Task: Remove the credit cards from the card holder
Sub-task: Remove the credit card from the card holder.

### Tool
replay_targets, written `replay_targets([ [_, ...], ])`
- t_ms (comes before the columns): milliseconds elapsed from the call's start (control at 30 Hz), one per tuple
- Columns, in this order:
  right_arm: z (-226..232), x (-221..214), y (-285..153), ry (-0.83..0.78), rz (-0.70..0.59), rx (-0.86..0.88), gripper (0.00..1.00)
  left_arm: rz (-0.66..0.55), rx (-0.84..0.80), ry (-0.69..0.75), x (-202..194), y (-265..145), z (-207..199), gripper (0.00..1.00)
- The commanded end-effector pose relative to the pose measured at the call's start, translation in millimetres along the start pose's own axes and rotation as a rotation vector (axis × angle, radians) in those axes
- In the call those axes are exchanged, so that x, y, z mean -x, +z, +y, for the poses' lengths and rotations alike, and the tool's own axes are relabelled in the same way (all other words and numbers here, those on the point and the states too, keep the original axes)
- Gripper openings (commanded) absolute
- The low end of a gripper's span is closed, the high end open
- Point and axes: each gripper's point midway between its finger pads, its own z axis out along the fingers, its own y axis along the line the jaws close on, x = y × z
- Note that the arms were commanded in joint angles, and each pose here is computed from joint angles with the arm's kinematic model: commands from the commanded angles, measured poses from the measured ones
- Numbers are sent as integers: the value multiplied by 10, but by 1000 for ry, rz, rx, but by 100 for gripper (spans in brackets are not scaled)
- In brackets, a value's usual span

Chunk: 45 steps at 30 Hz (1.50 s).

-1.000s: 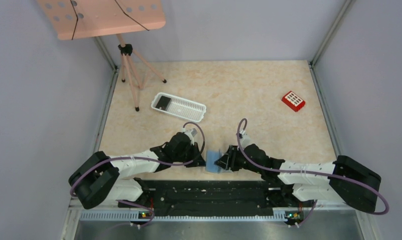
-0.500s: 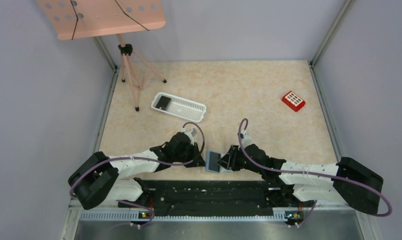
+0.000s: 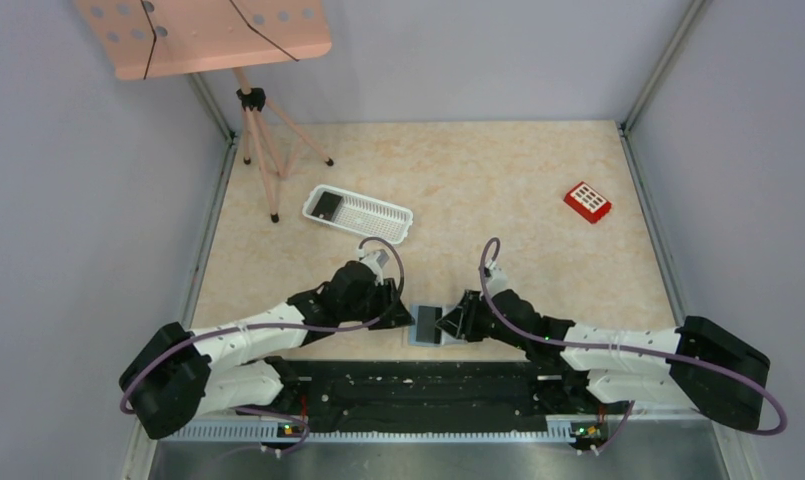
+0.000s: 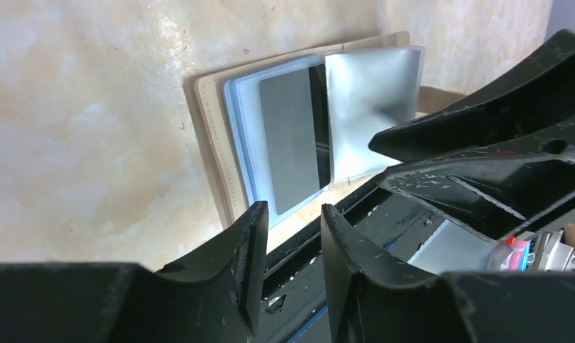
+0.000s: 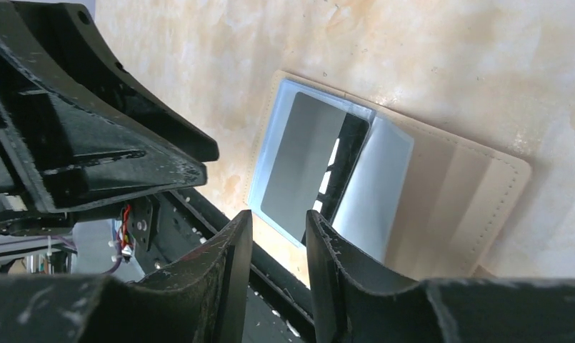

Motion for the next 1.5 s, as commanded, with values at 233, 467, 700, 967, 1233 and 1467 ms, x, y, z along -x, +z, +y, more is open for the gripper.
replay_targets([
  [233,-229,-83,-1,18,-16,-57,29,-31,-48,20,74,1,-117,42],
  [467,-343,-110,-44,31,-26,-83,28,-2,8,29,27,81,13,42],
  [700,-334,-101,-72,51,-33,-67,24,22,-6,30,-31,132,30,41],
  [967,205,102,-90,31,-41,96,28,36,-22,27,-74,175,39,31],
  [1233,228,85,58,38,-11,64,30,53,-50,18,-119,197,11,25],
  [1467,87,-22,202,48,25,0,30,5,-51,25,-36,142,-22,23],
])
